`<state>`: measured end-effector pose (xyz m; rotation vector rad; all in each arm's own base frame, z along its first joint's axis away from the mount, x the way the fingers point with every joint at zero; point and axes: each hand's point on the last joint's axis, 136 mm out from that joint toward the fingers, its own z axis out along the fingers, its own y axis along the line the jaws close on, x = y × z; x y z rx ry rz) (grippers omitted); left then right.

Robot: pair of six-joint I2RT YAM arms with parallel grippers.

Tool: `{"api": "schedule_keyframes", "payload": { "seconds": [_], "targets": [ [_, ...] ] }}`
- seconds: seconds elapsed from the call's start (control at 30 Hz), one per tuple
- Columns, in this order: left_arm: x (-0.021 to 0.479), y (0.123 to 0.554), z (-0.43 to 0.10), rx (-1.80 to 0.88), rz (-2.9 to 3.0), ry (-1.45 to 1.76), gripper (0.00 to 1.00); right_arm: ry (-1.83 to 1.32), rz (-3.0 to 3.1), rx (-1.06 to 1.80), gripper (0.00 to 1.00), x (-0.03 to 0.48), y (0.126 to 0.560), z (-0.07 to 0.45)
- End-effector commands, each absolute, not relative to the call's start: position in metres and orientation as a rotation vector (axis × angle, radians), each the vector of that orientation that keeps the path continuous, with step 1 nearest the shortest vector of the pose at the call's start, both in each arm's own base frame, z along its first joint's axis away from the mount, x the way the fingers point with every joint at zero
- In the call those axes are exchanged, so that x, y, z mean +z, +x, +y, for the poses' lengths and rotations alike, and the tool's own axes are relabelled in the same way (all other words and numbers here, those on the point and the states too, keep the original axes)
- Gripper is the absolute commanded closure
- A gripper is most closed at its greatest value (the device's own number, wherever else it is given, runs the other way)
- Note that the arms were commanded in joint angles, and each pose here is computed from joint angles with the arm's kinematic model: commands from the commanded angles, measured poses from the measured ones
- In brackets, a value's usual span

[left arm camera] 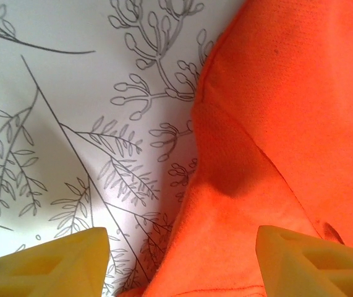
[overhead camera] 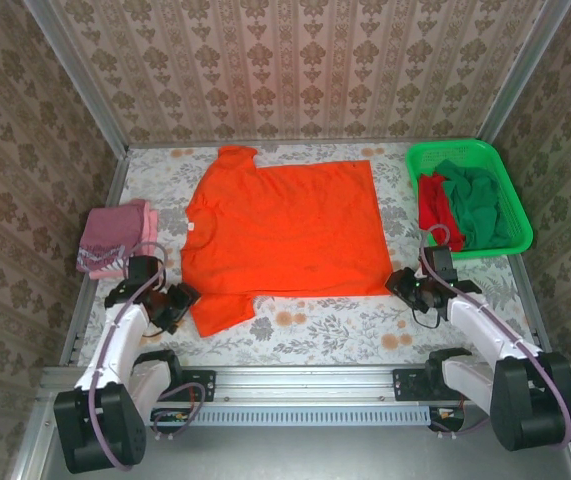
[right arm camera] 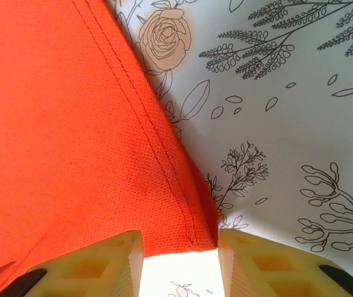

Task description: Fold and stack the t-shirts

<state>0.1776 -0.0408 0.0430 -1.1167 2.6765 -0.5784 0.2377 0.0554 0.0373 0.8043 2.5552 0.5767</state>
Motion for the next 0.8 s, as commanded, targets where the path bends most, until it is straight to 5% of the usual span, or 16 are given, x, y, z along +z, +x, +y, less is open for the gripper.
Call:
{"api": "schedule_keyframes", "payload": {
  "seconds": [0.0,0.37,0.63,0.77],
  "targets": [
    [0.039,0.166,-0.053,-0.662,2.693,-1.169,0.37,0.84,2.568,0.563,0.6,0.032,0.228,0.054],
    [0.031,0.168,-0.059,-0.717,2.689,-1.191,0.61,0.844,2.571,0.57,0.61,0.028,0.231,0.056],
    [0.025,0.168,-0.057,-0.696,2.689,-1.195,0.99,0.861,2.569,0.568,0.66,0.027,0.23,0.055],
    [0.028,0.167,-0.055,-0.67,2.7,-1.181,1.0,0.877,2.561,0.57,0.68,0.028,0.232,0.055]
  ]
}}
